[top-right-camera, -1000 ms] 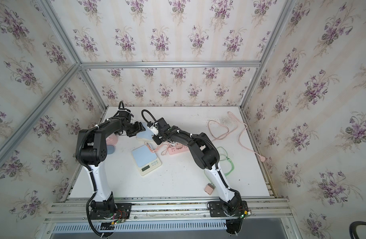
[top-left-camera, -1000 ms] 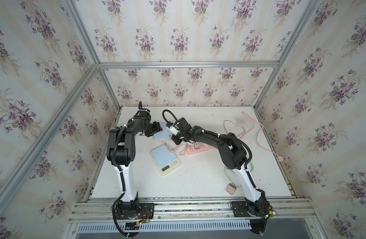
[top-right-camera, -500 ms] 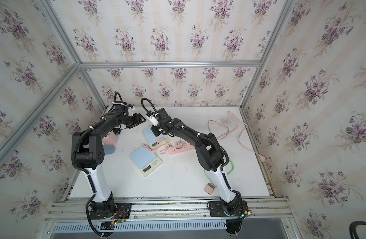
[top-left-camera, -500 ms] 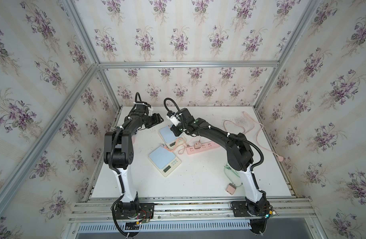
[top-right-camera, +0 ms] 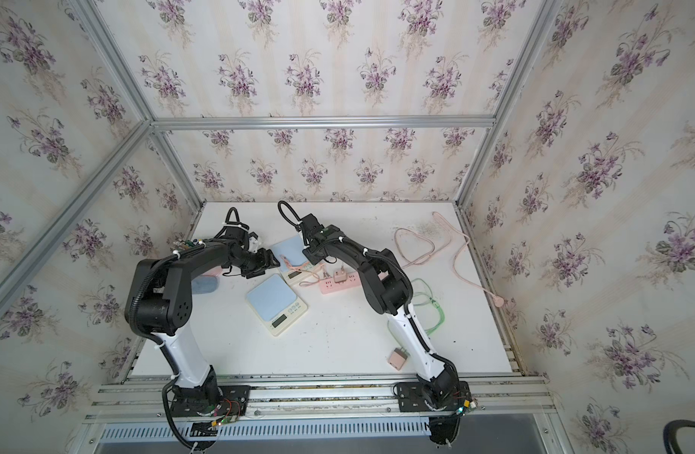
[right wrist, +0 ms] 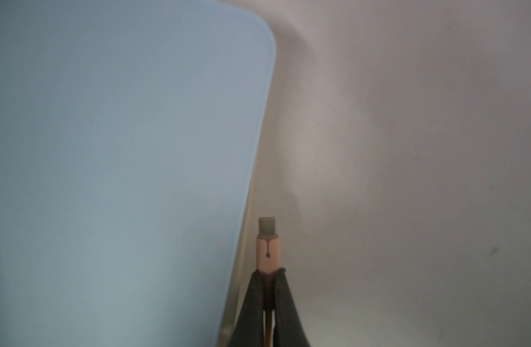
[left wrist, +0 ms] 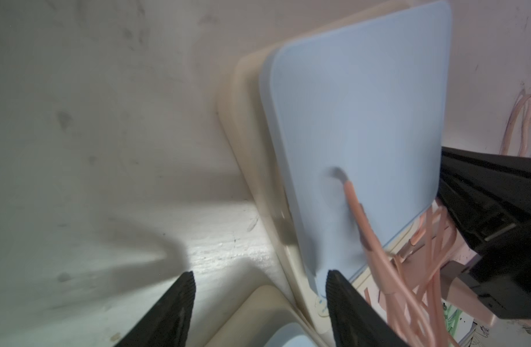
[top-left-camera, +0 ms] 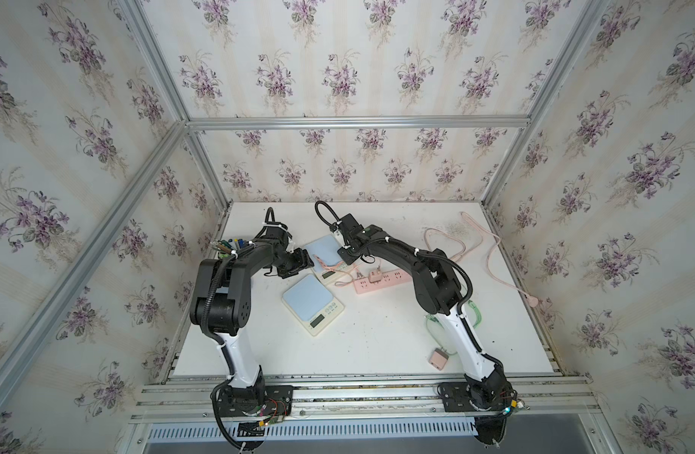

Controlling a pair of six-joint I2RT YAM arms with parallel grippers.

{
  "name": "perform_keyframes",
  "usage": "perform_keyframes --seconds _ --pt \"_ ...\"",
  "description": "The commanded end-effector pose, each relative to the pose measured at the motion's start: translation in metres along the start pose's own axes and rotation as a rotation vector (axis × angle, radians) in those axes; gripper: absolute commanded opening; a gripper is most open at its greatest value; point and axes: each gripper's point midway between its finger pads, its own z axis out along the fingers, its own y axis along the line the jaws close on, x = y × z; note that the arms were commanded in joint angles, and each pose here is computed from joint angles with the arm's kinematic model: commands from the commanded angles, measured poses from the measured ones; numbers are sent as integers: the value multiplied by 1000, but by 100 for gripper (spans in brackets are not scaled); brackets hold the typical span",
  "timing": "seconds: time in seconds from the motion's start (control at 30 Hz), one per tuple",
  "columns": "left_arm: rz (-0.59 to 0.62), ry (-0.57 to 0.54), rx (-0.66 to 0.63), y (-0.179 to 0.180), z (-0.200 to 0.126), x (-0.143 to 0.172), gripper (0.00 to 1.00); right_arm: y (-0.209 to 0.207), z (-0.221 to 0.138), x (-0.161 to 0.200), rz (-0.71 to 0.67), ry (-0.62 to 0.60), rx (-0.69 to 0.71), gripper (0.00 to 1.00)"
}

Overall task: Charge the electronic scale
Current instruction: Adjust the electronic scale at the center of the board, then insert the charging cable into the electronic scale.

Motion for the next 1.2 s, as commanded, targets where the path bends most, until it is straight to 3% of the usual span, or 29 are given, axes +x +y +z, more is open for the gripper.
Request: perform_keyframes --seconds 0.0,0.2,0.4,0.57,0.8,1.17 --pt "-18 -5 65 -9 11 -3 71 25 3 22 -17 68 -117 0" --pt "-4 -44 119 -25 15 -34 71 73 -22 8 20 -40 -334 0" --pt "12 -97 133 -32 8 -77 71 96 -34 -13 47 -109 -417 0" --pt "19 -115 97 -19 -8 -92 71 83 -43 -19 11 -126 -338 0" --pt "29 -114 76 -1 -26 -86 71 62 -64 -3 -133 -131 -183 0" --pt "-35 -27 1 34 -11 -66 71 111 -44 26 -302 -54 -165 0"
